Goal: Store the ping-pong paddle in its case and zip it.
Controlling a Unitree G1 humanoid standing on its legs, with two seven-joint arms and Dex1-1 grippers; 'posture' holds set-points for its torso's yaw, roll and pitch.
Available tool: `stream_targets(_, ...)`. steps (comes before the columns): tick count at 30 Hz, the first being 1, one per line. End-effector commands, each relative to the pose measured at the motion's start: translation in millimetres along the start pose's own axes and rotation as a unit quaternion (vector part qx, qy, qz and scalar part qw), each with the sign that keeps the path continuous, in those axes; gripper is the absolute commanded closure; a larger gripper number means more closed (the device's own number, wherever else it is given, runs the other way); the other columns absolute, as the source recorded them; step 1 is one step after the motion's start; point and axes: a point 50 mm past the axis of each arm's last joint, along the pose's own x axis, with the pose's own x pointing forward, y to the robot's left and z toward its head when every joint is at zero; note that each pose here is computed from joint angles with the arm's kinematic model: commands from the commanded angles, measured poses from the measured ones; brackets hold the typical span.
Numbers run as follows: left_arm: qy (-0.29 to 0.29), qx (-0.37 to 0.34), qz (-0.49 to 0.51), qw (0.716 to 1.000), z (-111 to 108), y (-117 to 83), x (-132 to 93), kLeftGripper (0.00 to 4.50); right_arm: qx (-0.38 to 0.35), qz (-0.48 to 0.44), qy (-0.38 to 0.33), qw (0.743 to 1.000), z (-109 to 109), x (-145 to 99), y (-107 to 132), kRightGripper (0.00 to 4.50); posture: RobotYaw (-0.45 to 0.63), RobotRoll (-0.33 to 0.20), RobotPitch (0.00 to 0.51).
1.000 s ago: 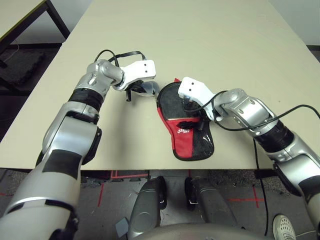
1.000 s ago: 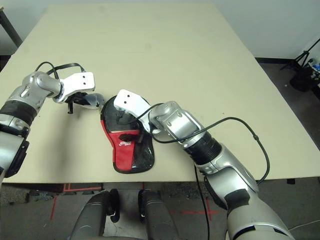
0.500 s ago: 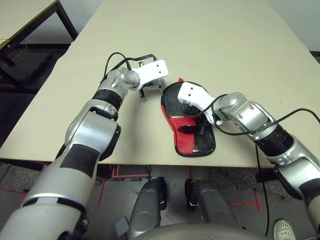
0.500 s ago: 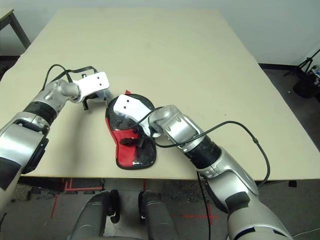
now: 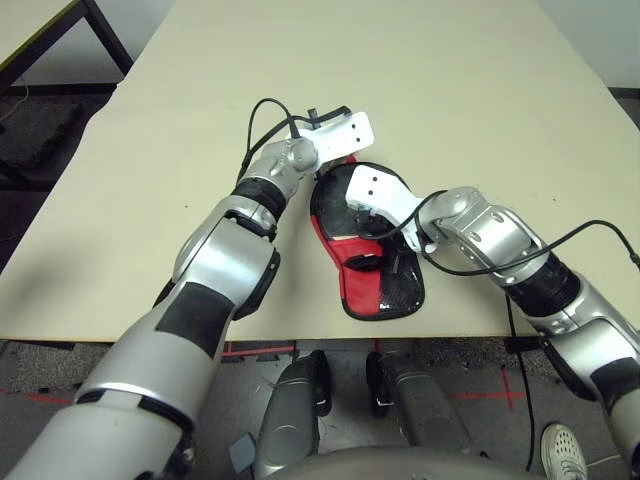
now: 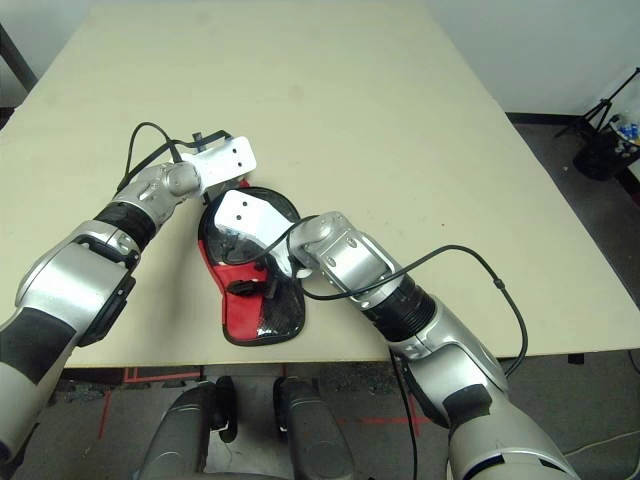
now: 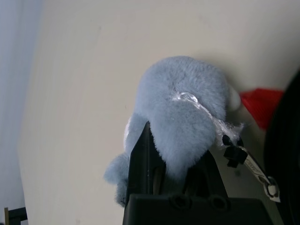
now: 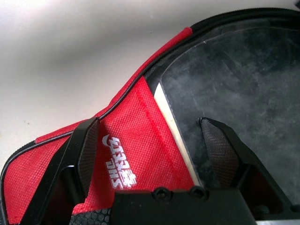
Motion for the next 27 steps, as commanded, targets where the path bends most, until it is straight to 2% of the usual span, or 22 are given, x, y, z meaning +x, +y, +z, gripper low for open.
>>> stream_targets(1,-0.053,-0.001,0.011,0.999,32,2,3,4.27,0.039,0.019,0.041,0.998,-20,13,6,0.0,-0.21,0.0,0.253)
stream_targets(8,-0.136,-0.019,-0.003,0.99,77,-9,5,4.27,0.041,0.014,0.041,0.998,-21,12,5,0.0,-0.22,0.0,0.244)
stream_targets(14,-0.192,-0.04,-0.064,0.979,95,-25,3,4.27,0.04,0.009,0.04,0.998,-20,12,1,0.0,-0.2,0.0,0.237)
stream_targets(20,-0.203,-0.044,-0.102,0.973,89,-34,2,4.27,0.04,0.006,0.034,0.999,-19,14,-3,0.0,-0.16,0.0,0.222)
stream_targets(22,-0.195,-0.054,-0.099,0.974,81,-30,2,4.27,0.038,0.004,0.033,0.999,-18,15,-4,0.0,-0.16,0.0,0.214)
stream_targets(27,-0.194,-0.146,-0.09,0.966,69,-12,0,4.27,0.041,-0.003,0.023,0.999,-16,16,-10,0.0,-0.14,0.0,0.199)
